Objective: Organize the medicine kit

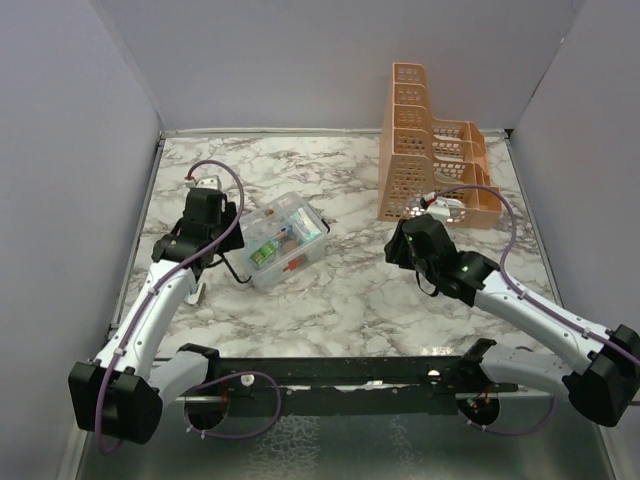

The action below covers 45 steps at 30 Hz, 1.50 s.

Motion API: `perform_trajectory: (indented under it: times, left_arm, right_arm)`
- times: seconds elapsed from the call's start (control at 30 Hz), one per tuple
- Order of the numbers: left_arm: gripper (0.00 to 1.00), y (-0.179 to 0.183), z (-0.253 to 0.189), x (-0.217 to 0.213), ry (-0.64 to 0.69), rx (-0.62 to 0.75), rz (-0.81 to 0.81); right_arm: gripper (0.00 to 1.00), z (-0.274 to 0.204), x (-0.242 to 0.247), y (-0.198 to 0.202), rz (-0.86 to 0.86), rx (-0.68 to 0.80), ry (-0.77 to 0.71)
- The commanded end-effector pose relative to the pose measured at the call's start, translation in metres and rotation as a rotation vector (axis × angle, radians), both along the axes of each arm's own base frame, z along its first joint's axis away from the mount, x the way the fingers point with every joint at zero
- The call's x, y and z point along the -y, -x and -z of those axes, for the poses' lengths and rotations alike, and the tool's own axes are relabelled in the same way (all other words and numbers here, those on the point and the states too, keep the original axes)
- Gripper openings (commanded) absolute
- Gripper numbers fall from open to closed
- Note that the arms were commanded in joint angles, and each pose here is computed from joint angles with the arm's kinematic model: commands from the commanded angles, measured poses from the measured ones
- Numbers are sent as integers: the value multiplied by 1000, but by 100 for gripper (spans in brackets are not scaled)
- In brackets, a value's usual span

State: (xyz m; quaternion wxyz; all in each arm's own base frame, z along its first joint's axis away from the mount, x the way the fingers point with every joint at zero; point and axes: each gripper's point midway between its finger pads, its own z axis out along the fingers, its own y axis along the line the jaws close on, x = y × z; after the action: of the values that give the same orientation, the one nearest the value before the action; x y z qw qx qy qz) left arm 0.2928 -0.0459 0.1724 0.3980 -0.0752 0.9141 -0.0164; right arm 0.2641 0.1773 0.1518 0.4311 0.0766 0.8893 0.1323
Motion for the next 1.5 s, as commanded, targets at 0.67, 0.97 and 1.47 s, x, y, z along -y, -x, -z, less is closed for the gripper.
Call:
perform_trajectory:
  times: [0.67,0.97,1.47]
  left_arm:
    - [26,-7,37,33,139,11,159]
    - [30,-11,41,70,228,-21,381]
    - [68,-36,28,64,163,-55,358]
  right_arm:
    - [46,14,38,-2,125,-23,32]
    - [46,41,94,-10,350,-107,54]
    - [62,74,200,-21,660,-180,86]
